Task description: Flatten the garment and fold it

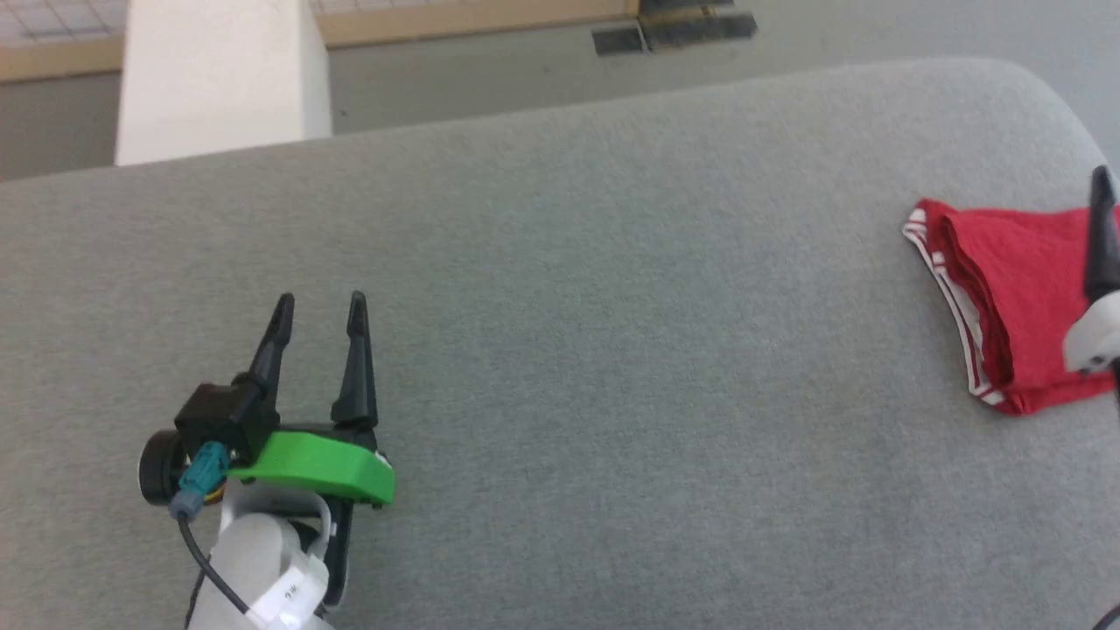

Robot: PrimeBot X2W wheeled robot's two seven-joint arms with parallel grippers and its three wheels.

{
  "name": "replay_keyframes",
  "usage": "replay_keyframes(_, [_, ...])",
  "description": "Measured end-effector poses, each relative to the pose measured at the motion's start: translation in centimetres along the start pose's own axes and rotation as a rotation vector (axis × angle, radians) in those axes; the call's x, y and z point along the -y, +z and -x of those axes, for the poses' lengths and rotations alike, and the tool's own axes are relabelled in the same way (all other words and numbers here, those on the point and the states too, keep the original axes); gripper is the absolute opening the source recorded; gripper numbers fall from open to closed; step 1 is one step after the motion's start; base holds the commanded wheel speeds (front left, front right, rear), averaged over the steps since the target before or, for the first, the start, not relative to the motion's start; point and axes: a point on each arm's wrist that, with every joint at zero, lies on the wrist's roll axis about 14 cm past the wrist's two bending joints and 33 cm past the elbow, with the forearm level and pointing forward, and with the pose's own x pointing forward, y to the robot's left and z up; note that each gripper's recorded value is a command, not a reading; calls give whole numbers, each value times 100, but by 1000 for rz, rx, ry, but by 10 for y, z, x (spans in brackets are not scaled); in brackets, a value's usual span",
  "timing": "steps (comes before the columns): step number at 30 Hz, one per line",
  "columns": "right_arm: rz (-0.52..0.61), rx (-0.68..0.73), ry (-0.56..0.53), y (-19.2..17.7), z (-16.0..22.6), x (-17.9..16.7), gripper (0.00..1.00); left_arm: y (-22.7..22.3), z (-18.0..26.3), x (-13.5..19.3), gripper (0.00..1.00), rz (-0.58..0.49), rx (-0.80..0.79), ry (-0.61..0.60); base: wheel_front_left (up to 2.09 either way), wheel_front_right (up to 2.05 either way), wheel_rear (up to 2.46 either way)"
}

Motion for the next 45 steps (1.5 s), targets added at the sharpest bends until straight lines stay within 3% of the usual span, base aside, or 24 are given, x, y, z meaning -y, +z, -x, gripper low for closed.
replay_keyframes(10, [-229, 142, 221, 36, 51, -108, 100, 25, 42, -20, 100, -11, 31, 75, 0, 0, 0])
replay_keyframes(17, [-288, 167, 330, 44, 82, -151, 100, 37, 65, -31, 100, -8, 54, 120, 0, 0, 0])
replay_keyframes(28, [-271, 129, 381, 28, 112, -166, 100, 41, 89, -35, 100, -1, 61, 160, 0, 0, 0])
replay_keyframes(43, [-287, 105, 379, 20, 115, -166, 100, 33, 91, -36, 100, 4, 36, 173, 0, 0, 0])
replay_keyframes(44, [-286, 103, 380, 20, 115, -166, 0, 32, 91, -36, 0, 3, 34, 172, 0, 0, 0])
replay_keyframes(45, [-286, 103, 379, 20, 115, -166, 0, 32, 91, -36, 0, 3, 34, 172, 0, 0, 0])
